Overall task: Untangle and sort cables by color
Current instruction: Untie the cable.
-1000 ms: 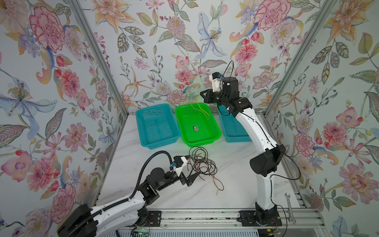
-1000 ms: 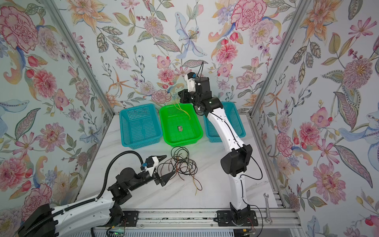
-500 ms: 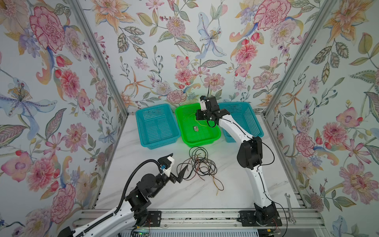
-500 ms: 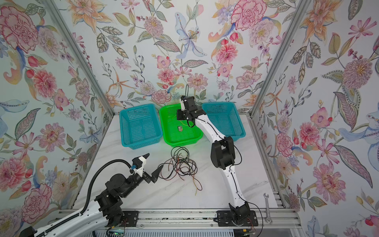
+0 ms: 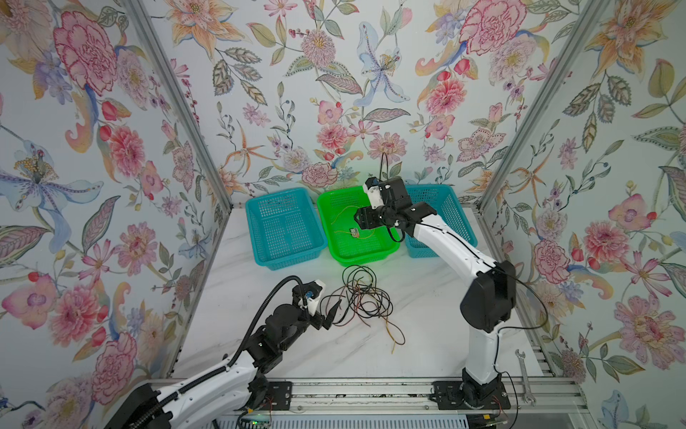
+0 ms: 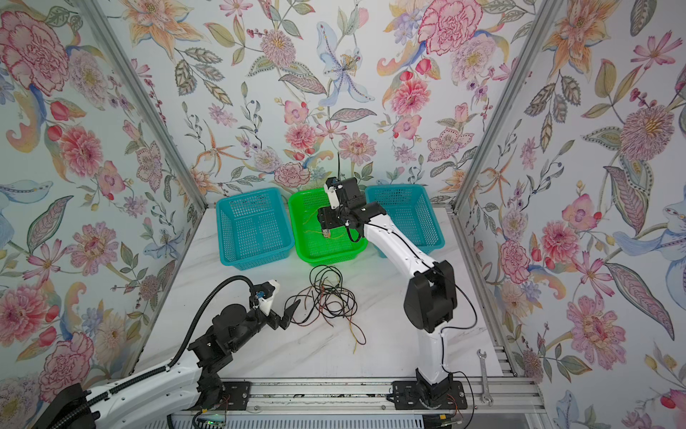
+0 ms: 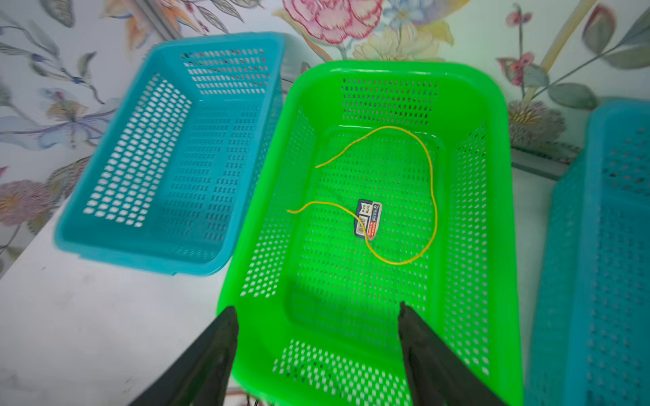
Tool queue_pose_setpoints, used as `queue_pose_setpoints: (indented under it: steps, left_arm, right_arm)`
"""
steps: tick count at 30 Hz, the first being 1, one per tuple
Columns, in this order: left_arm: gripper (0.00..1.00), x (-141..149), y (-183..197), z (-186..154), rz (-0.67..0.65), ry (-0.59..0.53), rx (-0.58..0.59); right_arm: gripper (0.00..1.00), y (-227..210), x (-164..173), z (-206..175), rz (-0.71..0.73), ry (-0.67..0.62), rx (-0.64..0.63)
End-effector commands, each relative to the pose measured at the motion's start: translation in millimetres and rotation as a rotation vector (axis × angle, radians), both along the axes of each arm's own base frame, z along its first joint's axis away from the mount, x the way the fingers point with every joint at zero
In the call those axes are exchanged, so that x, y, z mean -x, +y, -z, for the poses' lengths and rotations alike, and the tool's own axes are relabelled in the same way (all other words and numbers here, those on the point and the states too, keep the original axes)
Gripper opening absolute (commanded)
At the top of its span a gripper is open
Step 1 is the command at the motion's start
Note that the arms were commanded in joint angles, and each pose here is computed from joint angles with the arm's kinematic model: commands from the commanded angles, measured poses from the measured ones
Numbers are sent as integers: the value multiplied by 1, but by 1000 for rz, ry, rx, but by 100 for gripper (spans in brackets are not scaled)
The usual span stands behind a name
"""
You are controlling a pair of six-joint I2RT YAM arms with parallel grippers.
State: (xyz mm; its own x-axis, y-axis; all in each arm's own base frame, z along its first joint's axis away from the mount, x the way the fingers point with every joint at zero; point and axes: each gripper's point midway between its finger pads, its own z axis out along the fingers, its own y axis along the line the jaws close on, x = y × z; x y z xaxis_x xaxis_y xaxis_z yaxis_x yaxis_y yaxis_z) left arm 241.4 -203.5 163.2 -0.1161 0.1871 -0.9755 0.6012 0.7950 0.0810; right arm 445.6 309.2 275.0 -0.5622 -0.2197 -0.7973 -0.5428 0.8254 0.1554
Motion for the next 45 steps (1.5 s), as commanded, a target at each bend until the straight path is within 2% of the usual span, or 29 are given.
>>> queue_pose_setpoints:
  steps: [1,6,9,12,17,24,28,30,34,45]
  left_arm:
    - [99,-7,-10,-29,23,-65,69]
    - [99,-10,-18,-25,47,-54,71]
    - [99,-13,-25,-21,63,-45,69]
    - [99,-15,-31,-21,80,-38,74]
    - [99,-18,-37,-20,91,-29,85]
    - [99,-19,-41,-19,103,-19,88]
    - [99,-18,-43,-18,115,-20,90]
    - [99,-19,-46,-17,124,-16,82]
    - [99,-22,-55,-10,148,-3,69]
    - [99,-43,-92,21,199,49,61]
  right_arm:
    - [72,-10,59,1,-107,-9,60]
    - [69,-33,135,50,-166,100,98]
    - [65,-36,166,76,-207,161,114]
    - [63,-34,183,100,-245,202,155]
    - [59,-31,186,127,-249,243,202]
    - [51,-30,174,156,-222,274,240]
    - [40,-28,172,168,-227,301,239]
    - [30,-27,173,170,-228,309,238]
    - [0,-26,176,166,-234,312,219]
    - [0,-16,205,124,-292,341,49]
